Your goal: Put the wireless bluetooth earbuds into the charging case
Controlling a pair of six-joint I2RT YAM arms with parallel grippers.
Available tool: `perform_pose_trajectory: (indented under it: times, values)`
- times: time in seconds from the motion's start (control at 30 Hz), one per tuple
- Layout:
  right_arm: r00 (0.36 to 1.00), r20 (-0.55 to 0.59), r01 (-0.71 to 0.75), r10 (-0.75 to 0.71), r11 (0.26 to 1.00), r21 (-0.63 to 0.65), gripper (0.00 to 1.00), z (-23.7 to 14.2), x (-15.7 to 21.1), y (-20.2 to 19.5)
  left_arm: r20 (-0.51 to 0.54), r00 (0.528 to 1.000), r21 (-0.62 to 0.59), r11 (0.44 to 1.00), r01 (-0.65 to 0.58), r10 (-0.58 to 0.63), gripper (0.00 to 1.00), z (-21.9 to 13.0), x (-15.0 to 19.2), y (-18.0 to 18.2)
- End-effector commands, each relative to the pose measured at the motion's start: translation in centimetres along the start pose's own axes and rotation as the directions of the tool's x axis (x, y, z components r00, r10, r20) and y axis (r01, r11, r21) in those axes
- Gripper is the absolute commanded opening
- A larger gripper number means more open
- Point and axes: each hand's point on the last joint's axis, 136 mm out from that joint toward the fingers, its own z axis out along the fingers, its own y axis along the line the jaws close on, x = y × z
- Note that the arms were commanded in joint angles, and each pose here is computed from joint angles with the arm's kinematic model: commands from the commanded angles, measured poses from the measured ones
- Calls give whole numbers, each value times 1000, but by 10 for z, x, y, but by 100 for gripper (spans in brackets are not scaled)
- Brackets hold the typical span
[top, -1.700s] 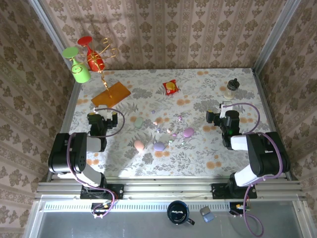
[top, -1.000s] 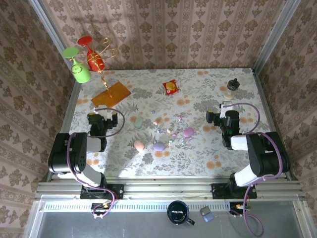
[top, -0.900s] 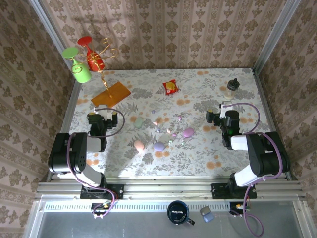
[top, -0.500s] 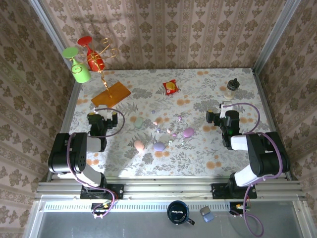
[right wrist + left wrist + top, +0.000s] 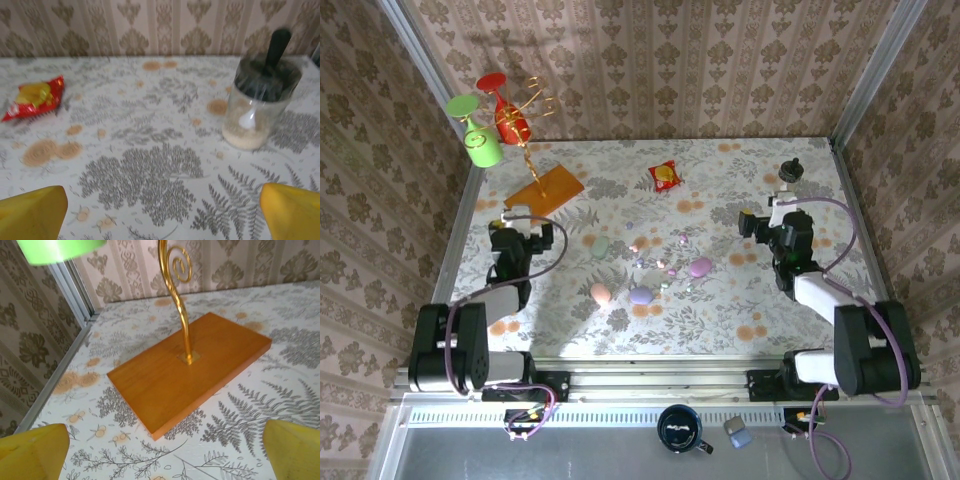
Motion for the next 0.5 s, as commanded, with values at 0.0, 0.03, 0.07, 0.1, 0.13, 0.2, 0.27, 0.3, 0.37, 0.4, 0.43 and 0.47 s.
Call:
perform_pose_trajectory:
  times: [0.0,0.03,0.07,0.1,0.13,0.2,0.27,0.3,0.37,0.4,0.43,0.47]
  values:
    - [999,23,-38,39,998,-43,100,-16,-18,7,-36,999,20,1000,1,0,100,-11,-13,-10]
    - [998,31,-47,49,997,-59,100,-22,-22,9,-38,999,27,1000,2,-1,100,-14,-18,-13]
    - [997,42,-60,64,995,-81,100,-28,-28,13,-45,999,48,999,0,2,100,-19,-22,-20]
    - [996,49,-74,80,992,-105,100,-35,-31,17,-50,999,72,997,-5,9,100,-23,-26,-27]
    - [994,57,-89,96,988,-126,100,-41,-35,20,-53,999,90,996,-9,13,100,-27,-30,-34]
    - [989,54,-127,140,974,-186,100,-52,-40,30,-68,997,149,989,-22,32,100,-37,-34,-51]
    - [983,14,-172,181,956,-238,100,-61,-40,39,-99,994,210,977,-31,53,100,-45,-34,-67]
    - [970,-25,-243,243,946,-215,100,-63,-39,37,-120,991,239,970,-34,64,100,-49,-34,-74]
    - [936,-126,-348,330,923,-166,100,-66,-28,37,-161,982,287,957,-50,99,100,-54,-33,-87]
    - [939,-164,-333,302,917,-219,100,-68,-25,49,-190,973,315,947,-64,129,100,-56,-31,-95]
    - [941,-185,-325,284,913,-249,100,-70,-22,57,-212,965,344,936,-77,157,100,-58,-29,-101]
    - [941,-203,-320,271,908,-270,100,-71,-19,65,-244,951,374,923,-90,191,100,-60,-24,-108]
